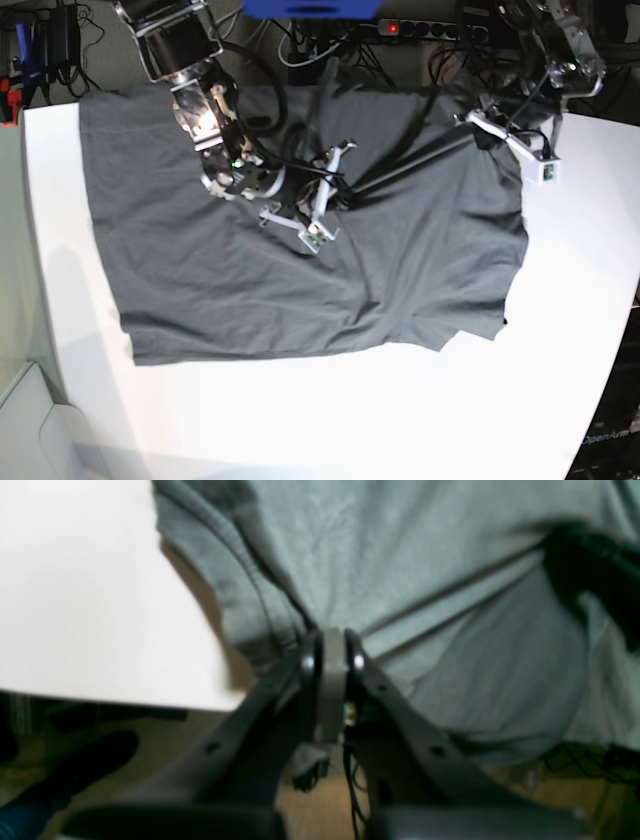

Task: Layout the t-shirt on the table in an organized manner, then fold the t-shirt properly
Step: 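Release the fabric and hold the left gripper near the shoulder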

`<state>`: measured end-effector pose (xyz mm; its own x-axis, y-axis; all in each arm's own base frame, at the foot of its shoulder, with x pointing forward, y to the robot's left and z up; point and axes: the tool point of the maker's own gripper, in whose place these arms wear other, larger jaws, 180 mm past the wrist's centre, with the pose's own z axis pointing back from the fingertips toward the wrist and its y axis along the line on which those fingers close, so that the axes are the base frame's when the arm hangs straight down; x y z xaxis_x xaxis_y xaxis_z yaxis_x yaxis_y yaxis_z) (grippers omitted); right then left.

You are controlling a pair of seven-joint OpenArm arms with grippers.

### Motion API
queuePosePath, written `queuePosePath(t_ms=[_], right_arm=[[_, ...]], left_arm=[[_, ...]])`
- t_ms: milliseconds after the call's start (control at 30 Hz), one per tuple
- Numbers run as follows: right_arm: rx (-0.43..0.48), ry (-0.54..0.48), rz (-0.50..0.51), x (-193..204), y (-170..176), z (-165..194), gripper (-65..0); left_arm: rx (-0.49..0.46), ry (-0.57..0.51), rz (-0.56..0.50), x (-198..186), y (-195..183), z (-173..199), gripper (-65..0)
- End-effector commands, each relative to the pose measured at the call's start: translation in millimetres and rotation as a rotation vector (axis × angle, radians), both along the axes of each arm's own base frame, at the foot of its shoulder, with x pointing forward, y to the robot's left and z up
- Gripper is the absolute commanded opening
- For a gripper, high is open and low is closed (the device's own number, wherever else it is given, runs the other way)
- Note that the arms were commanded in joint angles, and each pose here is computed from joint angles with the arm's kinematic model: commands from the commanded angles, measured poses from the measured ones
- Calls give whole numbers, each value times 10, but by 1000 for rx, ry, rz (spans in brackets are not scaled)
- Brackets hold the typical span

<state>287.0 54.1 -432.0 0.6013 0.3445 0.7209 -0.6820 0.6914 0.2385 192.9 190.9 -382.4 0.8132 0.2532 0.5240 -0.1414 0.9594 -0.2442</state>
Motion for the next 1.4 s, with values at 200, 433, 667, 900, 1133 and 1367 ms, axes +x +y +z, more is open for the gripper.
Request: queuePosePath(t_ms=[200, 433, 667, 900, 1133, 1367], right_arm=[[-32, -19, -14, 88, -59, 26, -650], [-32, -21, -15, 95, -59, 31, -650], [-32, -21, -15, 95, -59, 31, -650], [-34, -27, -15, 121, -66, 46, -650], [-32, -27, -15, 121, -59, 49, -650], [-32, -33, -13, 137, -63, 66, -650]], left_arm=[[-1, -20, 11, 12, -16, 38, -637], [2, -20, 11, 12, -3, 41, -635], [-1, -12, 14, -18, -10, 24, -526], [-7, -10, 14, -40, -20, 16, -207], [-26, -94, 35, 194, 30, 193, -207], [-24, -260, 82, 740, 176, 592, -207]])
